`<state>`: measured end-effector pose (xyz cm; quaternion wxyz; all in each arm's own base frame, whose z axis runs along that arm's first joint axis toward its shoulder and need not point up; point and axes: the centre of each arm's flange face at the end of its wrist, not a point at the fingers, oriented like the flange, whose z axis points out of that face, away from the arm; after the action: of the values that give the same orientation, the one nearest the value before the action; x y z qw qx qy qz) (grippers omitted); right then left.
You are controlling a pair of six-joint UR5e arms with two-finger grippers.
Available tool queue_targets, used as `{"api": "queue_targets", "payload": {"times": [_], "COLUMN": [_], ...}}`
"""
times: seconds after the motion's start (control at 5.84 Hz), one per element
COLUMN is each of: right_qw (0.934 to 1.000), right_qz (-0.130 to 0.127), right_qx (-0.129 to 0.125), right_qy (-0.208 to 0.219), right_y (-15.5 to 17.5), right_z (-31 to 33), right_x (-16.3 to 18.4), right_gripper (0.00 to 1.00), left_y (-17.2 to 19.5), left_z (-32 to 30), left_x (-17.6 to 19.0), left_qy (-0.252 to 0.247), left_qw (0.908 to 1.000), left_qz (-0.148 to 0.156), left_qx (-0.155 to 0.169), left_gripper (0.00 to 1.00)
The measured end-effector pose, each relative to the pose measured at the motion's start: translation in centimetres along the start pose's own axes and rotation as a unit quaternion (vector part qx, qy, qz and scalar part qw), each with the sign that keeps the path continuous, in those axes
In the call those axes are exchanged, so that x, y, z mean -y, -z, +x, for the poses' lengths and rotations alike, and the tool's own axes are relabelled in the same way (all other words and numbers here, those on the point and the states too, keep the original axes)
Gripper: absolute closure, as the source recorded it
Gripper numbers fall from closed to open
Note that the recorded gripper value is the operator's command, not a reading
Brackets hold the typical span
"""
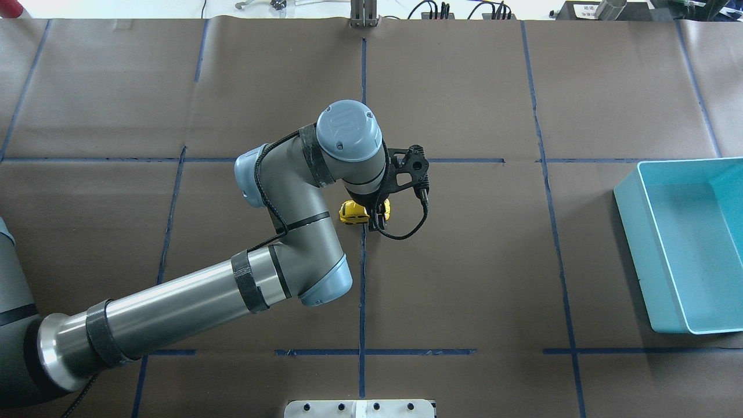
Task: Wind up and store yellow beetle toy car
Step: 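Drag the car backward toward the robot with the left gripper pressing it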
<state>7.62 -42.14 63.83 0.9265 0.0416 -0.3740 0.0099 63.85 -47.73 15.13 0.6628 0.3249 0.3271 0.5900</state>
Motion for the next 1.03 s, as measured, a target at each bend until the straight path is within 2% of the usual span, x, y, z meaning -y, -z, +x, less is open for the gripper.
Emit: {"api": "queue_targets", "payload": {"times": [0.34, 1.03], "right_qw": [1.0, 1.0], "right_qz": [-0.006, -0.004], "right_qx": [0.001, 0.001], "right_qy": [-0.005, -0.001], "right_y": [-0.6, -0.3], "right_z": [0.6, 0.1], "right_x": [-1.0, -0.7], "right_gripper": [0.0, 0.0], "left_y": [-0.3, -0.8], "left_z": [-0.1, -0.2], "left_x": [-0.4, -1.3], "left_qy": [-0.002, 0.0], "left_qw": [1.0, 1.0], "left_qz": [-0.002, -0.007], "left_qx": [0.0, -0.001], "left_gripper": [1.0, 1.0]}}
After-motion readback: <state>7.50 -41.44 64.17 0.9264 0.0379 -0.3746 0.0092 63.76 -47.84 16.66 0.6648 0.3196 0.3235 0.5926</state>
